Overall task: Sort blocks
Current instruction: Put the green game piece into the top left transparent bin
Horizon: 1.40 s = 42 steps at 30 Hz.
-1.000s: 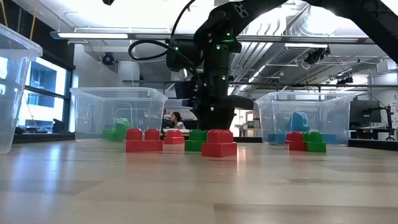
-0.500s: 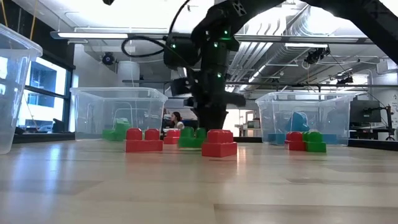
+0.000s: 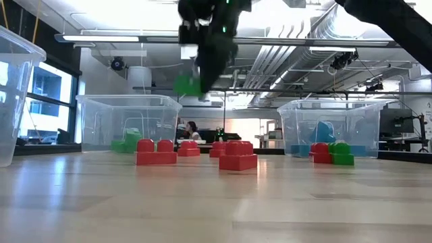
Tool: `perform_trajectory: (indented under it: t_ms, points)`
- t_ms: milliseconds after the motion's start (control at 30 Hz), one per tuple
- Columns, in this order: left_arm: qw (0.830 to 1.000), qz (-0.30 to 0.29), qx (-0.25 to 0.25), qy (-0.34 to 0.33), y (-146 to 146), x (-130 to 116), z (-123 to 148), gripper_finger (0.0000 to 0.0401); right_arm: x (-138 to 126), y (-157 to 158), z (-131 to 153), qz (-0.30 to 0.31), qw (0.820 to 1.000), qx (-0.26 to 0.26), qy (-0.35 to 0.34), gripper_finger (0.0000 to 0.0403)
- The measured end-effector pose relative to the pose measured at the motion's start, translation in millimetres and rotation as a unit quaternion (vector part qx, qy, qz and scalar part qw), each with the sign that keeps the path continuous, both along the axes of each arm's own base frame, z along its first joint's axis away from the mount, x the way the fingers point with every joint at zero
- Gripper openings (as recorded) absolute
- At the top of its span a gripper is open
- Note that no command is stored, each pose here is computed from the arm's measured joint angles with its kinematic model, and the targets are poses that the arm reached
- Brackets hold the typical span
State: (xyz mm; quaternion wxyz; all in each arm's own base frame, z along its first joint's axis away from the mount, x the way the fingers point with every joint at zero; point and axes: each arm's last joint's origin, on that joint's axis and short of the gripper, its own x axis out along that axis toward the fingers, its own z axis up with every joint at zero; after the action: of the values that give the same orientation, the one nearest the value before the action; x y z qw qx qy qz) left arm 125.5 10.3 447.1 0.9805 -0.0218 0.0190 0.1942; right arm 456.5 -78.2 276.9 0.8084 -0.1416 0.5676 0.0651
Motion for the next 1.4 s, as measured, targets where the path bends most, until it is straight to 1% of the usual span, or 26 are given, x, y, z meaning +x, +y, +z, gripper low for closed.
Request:
perform_trajectory:
  t_ms: [133, 200, 267, 333, 400, 500, 567, 667, 833, 1033, 1167, 1267, 1400]
  points:
    - [0.997, 0.067, 0.018, 0.025, 3.7, -22.8, -0.9, 0.0268, -4.9, -11.7, 43.9, -0.029, 0.997, 0.024, -0.072, 0.0001]
    - [0.995, 0.086, 0.01, 0.039, 4.7, -28.2, -7.2, 0.0268, -12.4, -12.7, 61.0, -0.043, 0.99, 0.047, -0.125, 0.0001]
    - [0.995, 0.088, -0.005, 0.051, 4.7, -27.6, -17.3, 0.0268, -20.0, -12.9, 80.7, -0.053, 0.98, 0.081, -0.176, 0.0001]
    - [0.996, 0.075, -0.02, 0.052, 3.9, -21.9, -28.3, 0.0268, -26.3, -11.0, 98.5, -0.059, 0.969, 0.108, -0.216, 0.0001]
    - [0.998, 0.045, -0.033, 0.042, 2.3, -11.9, -40.6, 0.0268, -27.2, -9.1, 112.1, -0.058, 0.957, 0.119, -0.259, 0.0]
    - [0.999, -0.011, -0.043, -0.02, -0.7, 10.3, -55.4, 0.0268, -26.4, -4.4, 129.1, -0.047, 0.936, 0.148, -0.316, 0.0]
    - [0.997, -0.046, -0.035, -0.059, -2.6, 24.5, -63.1, 0.0268, -26.6, -1.4, 138.2, -0.04, 0.923, 0.17, -0.344, 0.0]
    - [0.995, -0.055, -0.022, -0.083, -3.1, 38.3, -71.7, 0.0268, -25.7, 5.2, 146.6, -0.028, 0.91, 0.186, -0.369, 0.0]
    - [0.995, -0.06, -0.022, -0.078, -3.6, 49.6, -75.2, 0.0268, -22.5, 15.6, 149.2, -0.014, 0.905, 0.187, -0.383, 0.0]
    - [0.993, -0.081, -0.023, -0.085, -4.8, 54.0, -75.0, 0.0268, -20.9, 20.8, 151.2, 0.0, 0.901, 0.184, -0.393, 0.0]
    - [0.991, -0.083, -0.027, -0.104, -4.7, 53.5, -71.7, 0.0267, -19.3, 20.5, 155.0, -0.002, 0.892, 0.187, -0.411, 0.0]
    - [0.991, -0.077, -0.028, -0.108, -4.5, 53.3, -70.9, 0.0256, -18.3, 20.9, 157.5, -0.001, 0.887, 0.185, -0.424, 0.0]
    - [0.992, -0.061, -0.028, -0.11, -3.5, 53.1, -70.8, 0.0226, -17.3, 23.6, 157.2, -0.026, 0.89, 0.157, -0.427, 0.0]
